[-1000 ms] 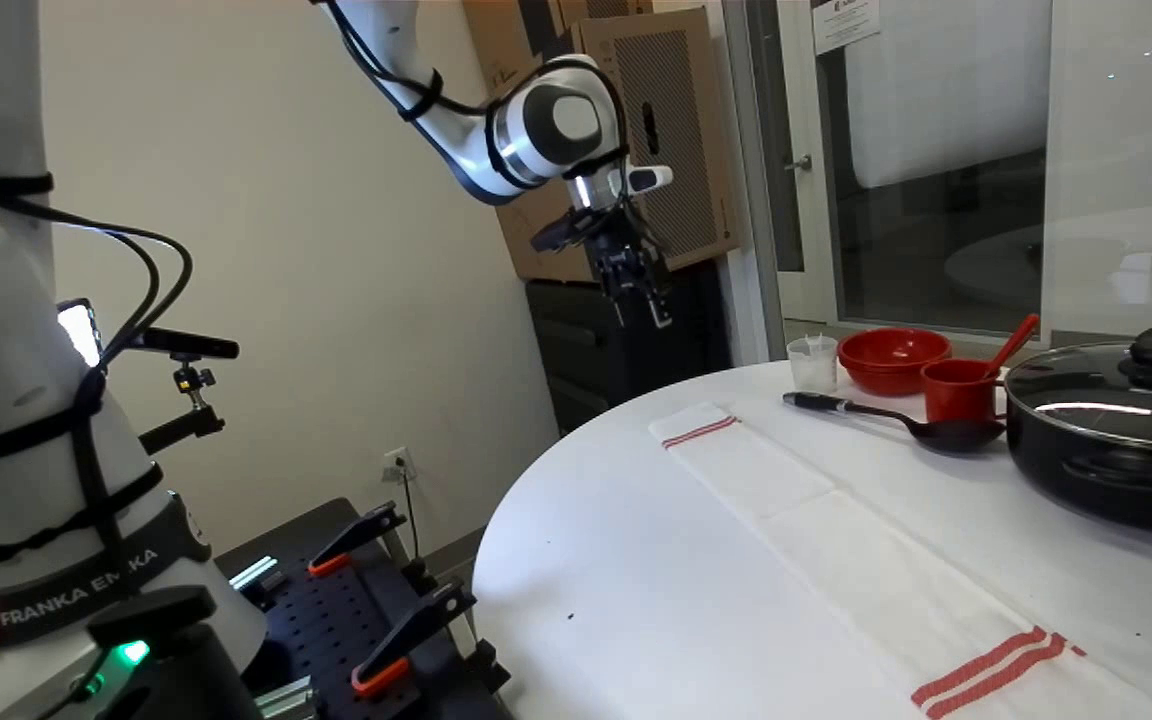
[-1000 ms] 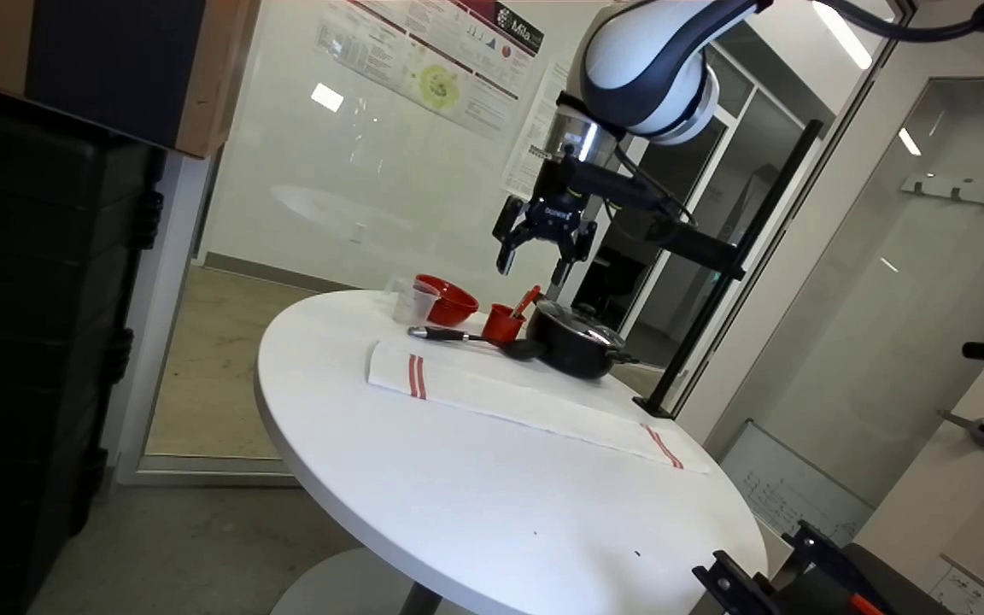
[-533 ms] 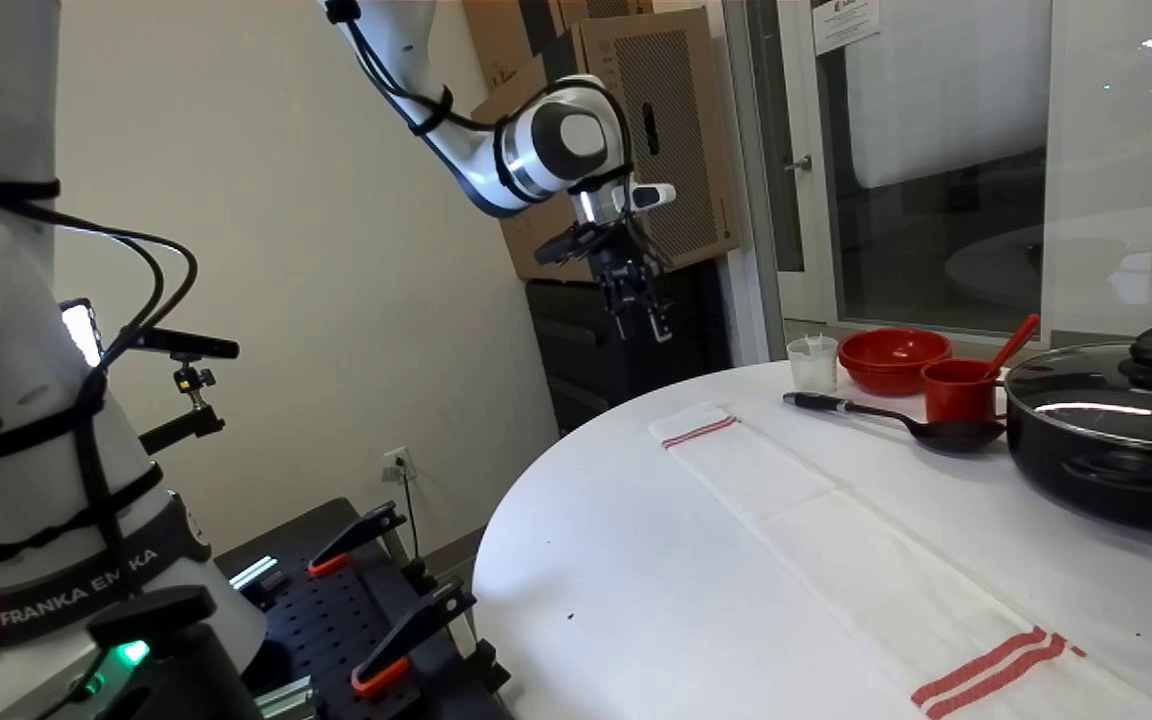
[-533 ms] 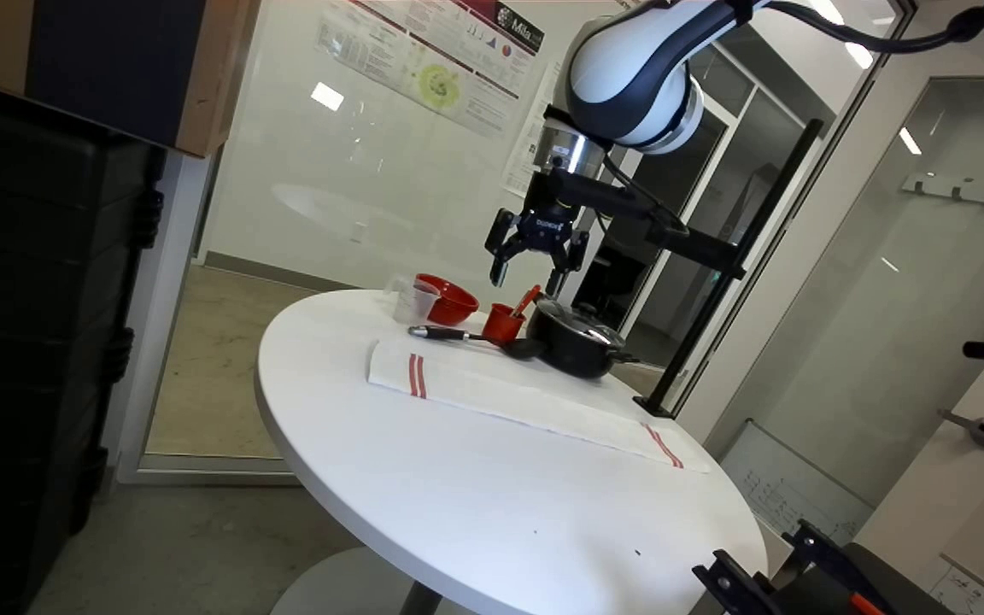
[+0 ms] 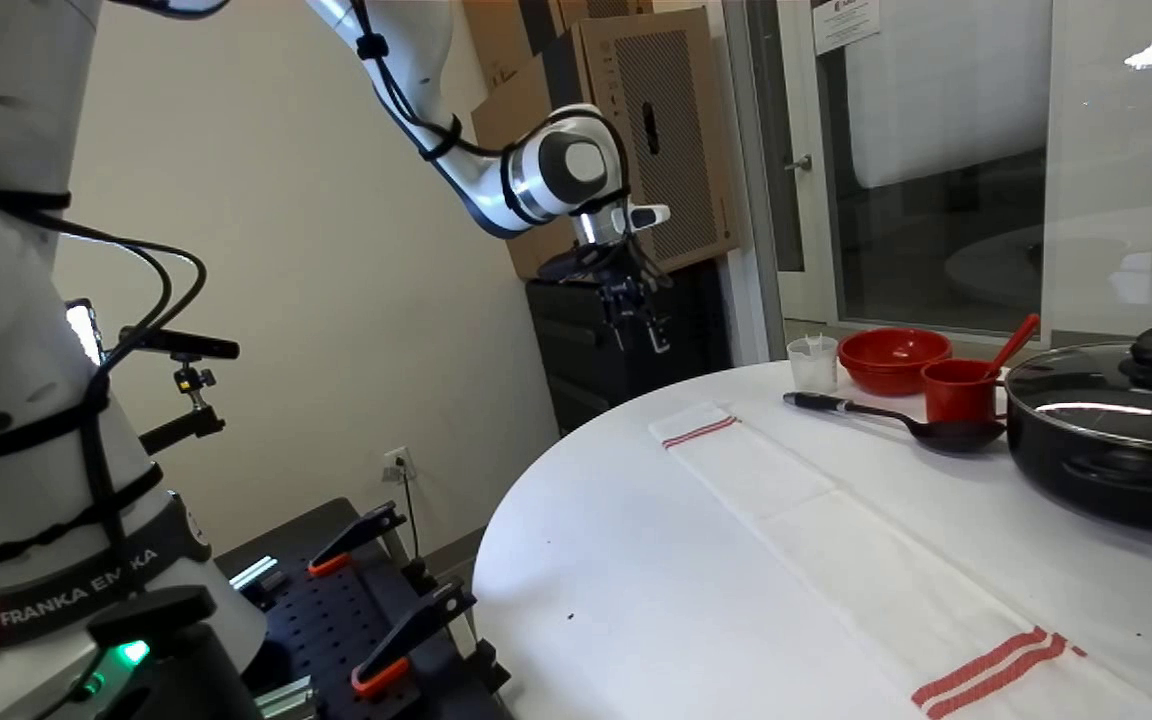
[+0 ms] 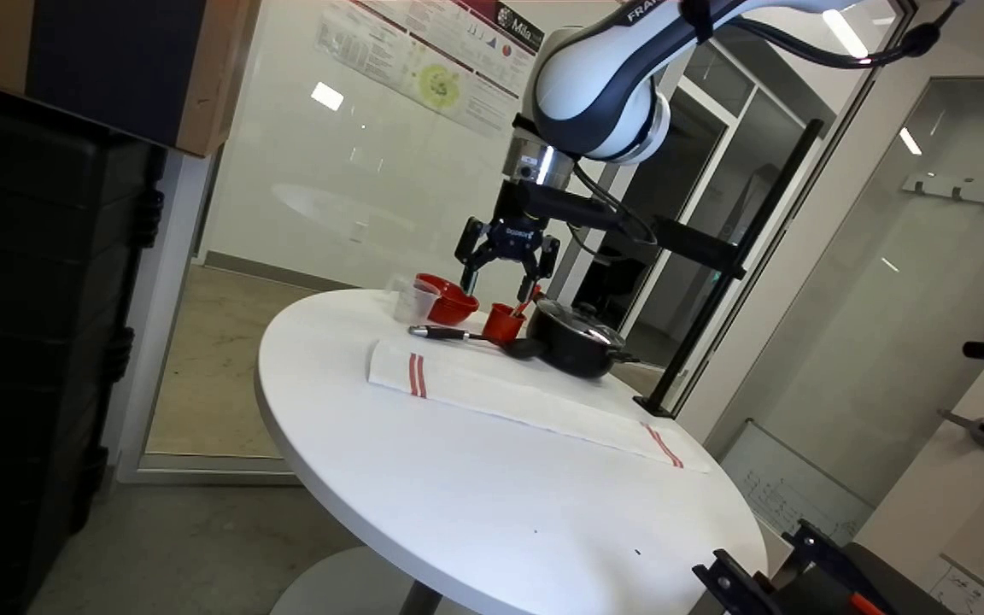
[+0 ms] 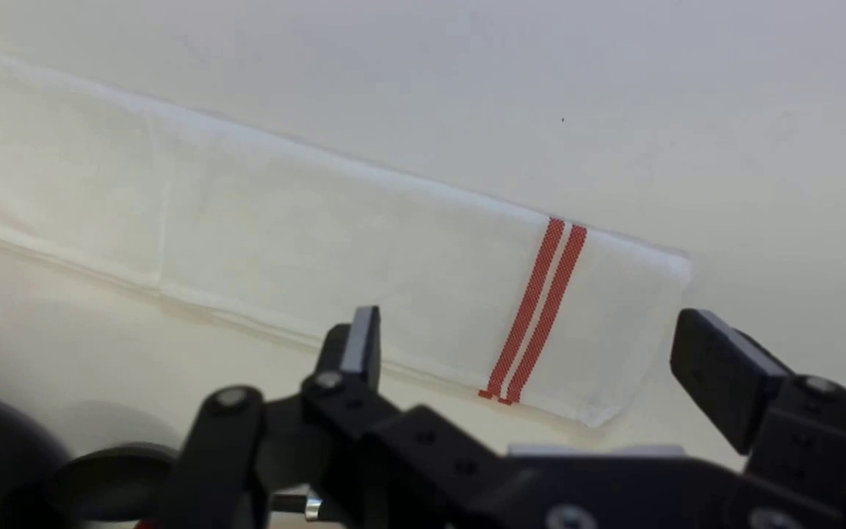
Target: Fold the towel
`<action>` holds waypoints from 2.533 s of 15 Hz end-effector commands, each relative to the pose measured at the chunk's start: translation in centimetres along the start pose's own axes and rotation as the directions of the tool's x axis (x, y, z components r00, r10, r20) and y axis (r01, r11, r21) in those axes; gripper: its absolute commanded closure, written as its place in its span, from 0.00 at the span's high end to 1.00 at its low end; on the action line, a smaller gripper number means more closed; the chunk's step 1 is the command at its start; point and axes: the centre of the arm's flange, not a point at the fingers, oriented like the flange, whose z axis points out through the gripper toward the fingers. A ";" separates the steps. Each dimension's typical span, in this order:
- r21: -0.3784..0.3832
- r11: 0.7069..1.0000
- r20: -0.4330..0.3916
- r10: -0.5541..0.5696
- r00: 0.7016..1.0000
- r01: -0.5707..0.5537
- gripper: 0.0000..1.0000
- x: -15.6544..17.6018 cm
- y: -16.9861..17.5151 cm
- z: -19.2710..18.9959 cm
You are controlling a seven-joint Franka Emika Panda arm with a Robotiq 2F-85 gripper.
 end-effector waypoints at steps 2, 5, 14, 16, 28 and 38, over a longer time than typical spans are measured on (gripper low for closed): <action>-0.045 0.999 -0.041 -0.021 0.999 0.020 1.00 3.9 -3.8 1.7; -0.094 0.994 -0.048 -0.066 0.997 0.061 1.00 5.3 -7.2 3.5; -0.262 0.955 -0.007 -0.150 0.989 0.143 1.00 6.8 -13.7 9.7; -0.282 0.949 0.006 -0.146 0.989 0.142 1.00 7.4 -14.1 10.6; -0.346 0.919 0.153 -0.146 0.977 0.191 1.00 6.4 -14.5 16.3; -0.324 0.895 0.201 -0.251 0.947 0.306 1.00 3.8 -17.3 15.8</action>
